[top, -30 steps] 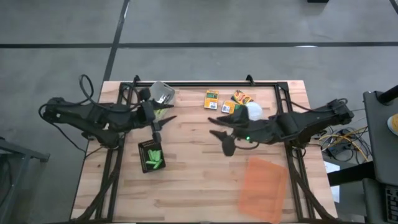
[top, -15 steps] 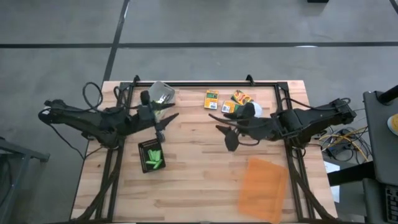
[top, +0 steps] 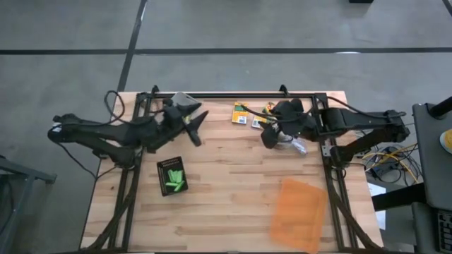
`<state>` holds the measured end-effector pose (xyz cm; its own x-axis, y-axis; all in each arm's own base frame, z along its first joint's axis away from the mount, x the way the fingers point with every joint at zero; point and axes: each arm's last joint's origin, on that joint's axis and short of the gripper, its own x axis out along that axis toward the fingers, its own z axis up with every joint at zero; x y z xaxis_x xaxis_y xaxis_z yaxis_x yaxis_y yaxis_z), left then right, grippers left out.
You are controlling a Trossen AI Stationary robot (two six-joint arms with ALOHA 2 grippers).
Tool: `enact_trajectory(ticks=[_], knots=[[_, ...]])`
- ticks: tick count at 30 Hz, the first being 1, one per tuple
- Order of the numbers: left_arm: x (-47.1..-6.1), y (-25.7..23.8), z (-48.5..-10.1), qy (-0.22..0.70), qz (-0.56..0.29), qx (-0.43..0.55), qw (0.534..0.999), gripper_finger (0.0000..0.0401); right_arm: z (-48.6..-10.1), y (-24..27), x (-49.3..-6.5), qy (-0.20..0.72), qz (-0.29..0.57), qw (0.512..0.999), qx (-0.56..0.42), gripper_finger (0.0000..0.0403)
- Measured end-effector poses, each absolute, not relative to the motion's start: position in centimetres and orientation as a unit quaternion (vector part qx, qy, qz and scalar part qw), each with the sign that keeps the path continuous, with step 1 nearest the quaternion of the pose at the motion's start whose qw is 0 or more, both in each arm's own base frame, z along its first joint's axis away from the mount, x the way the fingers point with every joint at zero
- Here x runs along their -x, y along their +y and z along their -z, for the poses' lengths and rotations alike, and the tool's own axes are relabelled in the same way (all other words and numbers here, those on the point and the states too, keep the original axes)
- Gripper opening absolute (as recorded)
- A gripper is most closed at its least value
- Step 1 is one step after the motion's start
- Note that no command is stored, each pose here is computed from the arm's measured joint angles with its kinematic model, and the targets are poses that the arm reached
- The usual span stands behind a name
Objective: Pick & Place School Supplies
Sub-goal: Adjust the lamp on the table
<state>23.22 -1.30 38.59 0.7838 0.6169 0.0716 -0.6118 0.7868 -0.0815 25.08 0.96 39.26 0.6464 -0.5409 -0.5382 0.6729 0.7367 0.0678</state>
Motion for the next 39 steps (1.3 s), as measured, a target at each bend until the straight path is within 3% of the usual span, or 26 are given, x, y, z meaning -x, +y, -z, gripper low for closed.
enact_trajectory(ticks=[10,16,21,27,33,39], knots=[[-28.7,2.3,-37.4,-0.049,-0.304,0.193,0.932,0.0177,-38.9,-1.6,-23.6,0.290,0.381,0.870,-0.120,0.0287],[-30.5,5.9,-36.0,0.033,-0.248,0.262,0.932,0.0177,-40.0,-1.9,-21.0,0.274,0.383,0.876,-0.108,0.0278],[-31.7,9.1,-34.2,0.062,-0.273,0.285,0.917,0.0177,-39.9,-1.9,-19.2,0.262,0.379,0.880,-0.113,0.0270],[-32.4,12.6,-32.5,0.112,-0.300,0.186,0.929,0.0177,-38.8,-2.1,-19.7,0.261,0.376,0.881,-0.114,0.0272],[-32.6,14.1,-31.6,0.177,-0.184,0.011,0.967,0.0177,-37.6,-2.7,-22.5,0.266,0.335,0.902,-0.056,0.0270],[-31.9,15.6,-31.1,0.208,-0.184,-0.040,0.960,0.0177,-36.7,-4.5,-24.9,0.281,0.342,0.897,-0.004,0.0269]])
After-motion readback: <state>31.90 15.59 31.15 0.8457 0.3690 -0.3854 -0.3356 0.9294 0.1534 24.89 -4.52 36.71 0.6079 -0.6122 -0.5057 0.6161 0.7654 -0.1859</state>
